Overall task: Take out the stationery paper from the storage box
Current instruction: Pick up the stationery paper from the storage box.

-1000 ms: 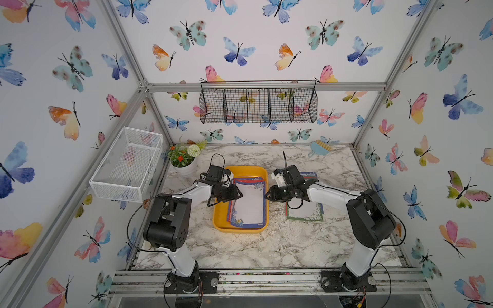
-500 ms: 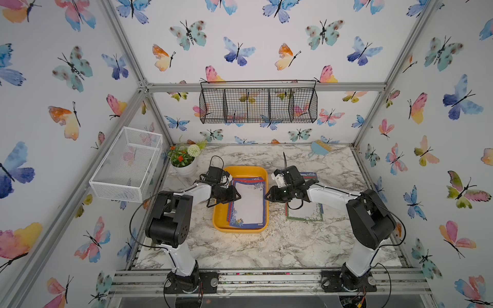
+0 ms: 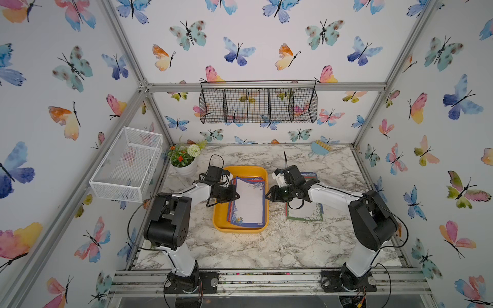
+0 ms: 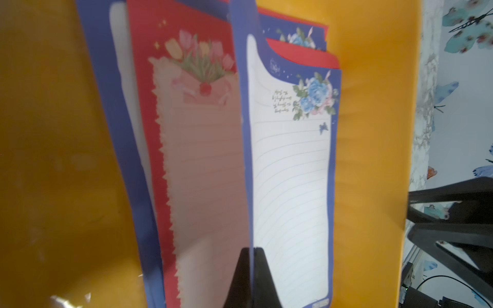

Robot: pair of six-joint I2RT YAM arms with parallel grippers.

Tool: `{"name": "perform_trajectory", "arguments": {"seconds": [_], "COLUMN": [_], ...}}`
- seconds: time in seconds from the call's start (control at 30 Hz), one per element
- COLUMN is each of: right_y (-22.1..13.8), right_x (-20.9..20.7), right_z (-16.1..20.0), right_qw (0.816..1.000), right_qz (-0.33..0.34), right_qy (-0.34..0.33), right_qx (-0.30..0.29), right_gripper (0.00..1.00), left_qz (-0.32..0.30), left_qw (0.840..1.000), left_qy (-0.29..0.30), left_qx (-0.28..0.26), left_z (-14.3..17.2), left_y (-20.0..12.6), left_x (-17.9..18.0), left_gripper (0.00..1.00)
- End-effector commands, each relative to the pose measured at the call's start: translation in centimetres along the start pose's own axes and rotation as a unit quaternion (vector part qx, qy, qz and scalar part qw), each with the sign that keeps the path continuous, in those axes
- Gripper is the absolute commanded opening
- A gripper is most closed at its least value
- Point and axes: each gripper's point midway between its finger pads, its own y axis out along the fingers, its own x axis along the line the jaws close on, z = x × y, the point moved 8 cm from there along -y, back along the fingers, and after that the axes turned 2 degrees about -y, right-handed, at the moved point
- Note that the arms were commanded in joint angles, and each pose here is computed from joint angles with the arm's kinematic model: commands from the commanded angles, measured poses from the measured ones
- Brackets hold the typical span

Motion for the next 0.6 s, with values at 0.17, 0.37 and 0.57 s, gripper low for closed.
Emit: {"name": "perform_trajectory", "arguments": {"seconds": [0.17, 0.37, 0.57], "right_y": [-6.4, -11.4, -16.8], "right_x": [3.0, 4.7, 7.7], "right_z": [-3.4, -5.3, -5.6], "right_qw": [0.991, 0.967, 0.923], "right_qz": [0.054, 0.087, 0.042], "right_qy": [-0.078, -0.133, -0.218], "right_qx": [-0.096, -0.197, -0.315], "right_gripper": [0.48, 0.54, 0.65], "left_qz": [0.051, 0.068, 0.109], "left_qw": [0.983, 0.943, 0.876], "left_qy": [0.121, 0.231, 0.326], "left_qx": [-0.128, -0.229, -0.339], "left_z": [-3.5, -5.3, -7.4], "left_y": [-9.1, -15.7, -20.4], "left_x": [-7.6, -13.4, -17.6], "left_gripper": [0.0, 0.0, 0.0]}}
